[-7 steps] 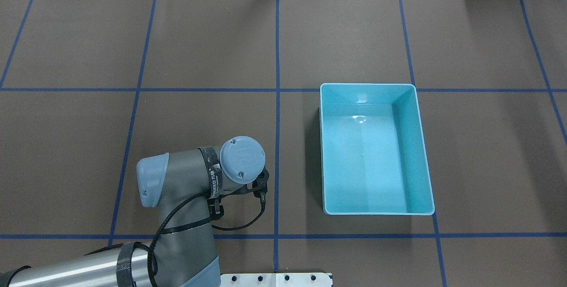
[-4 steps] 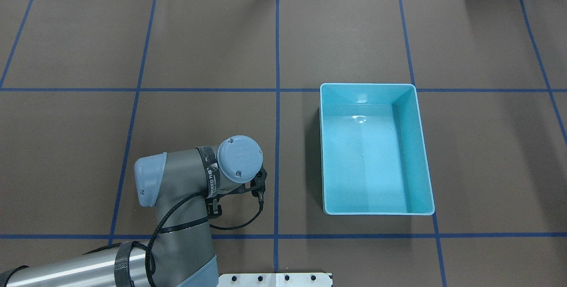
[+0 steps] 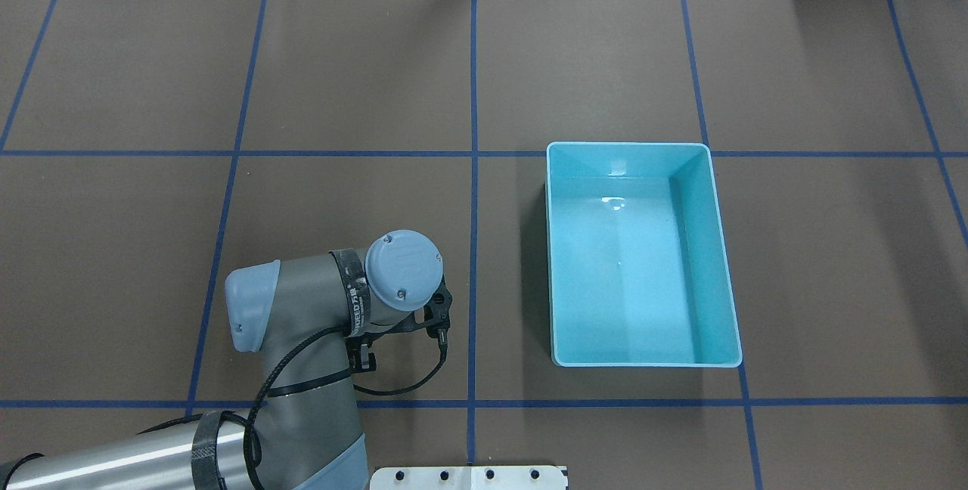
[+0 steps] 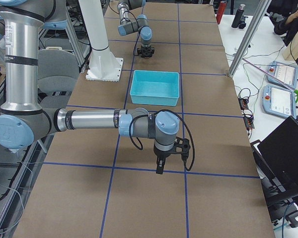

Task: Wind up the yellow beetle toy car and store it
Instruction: 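Press the car with the left gripper and drag it backward toward the robot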

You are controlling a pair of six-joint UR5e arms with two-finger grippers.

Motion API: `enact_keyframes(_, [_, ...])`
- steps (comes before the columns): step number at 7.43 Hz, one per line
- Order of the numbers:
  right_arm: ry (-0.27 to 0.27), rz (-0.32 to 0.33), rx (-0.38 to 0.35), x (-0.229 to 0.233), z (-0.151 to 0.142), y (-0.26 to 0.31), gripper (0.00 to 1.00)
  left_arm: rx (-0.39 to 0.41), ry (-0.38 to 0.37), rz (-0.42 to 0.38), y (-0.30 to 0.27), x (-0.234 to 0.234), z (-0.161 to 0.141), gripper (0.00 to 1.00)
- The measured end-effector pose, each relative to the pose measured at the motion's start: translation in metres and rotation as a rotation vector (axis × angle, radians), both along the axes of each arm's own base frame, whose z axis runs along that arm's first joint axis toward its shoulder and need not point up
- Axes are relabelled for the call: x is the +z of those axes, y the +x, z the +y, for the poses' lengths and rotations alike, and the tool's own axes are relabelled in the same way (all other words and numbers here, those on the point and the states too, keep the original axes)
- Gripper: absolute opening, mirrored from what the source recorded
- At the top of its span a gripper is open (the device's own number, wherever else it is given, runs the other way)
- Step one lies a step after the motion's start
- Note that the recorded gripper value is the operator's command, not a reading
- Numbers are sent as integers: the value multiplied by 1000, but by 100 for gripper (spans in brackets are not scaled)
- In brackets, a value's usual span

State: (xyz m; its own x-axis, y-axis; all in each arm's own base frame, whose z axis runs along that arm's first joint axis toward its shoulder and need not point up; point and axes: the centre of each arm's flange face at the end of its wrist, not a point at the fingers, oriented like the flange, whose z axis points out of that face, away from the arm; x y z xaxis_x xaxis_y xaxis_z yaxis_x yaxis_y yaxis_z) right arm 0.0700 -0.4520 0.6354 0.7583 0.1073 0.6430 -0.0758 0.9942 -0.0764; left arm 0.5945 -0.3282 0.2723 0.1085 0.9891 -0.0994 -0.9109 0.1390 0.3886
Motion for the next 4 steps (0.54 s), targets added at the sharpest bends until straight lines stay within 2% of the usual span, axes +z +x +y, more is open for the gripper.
enact_keyframes(1, [0, -1, 0, 0, 0, 0, 100, 0, 3, 10, 0, -2, 0, 6])
enact_keyframes(2, [0, -1, 0, 0, 0, 0, 100, -2, 5, 18, -1, -3, -2, 0])
enact_keyframes(4, [0, -1, 0, 0, 0, 0, 100, -33, 11, 38, -15, -11, -18, 0])
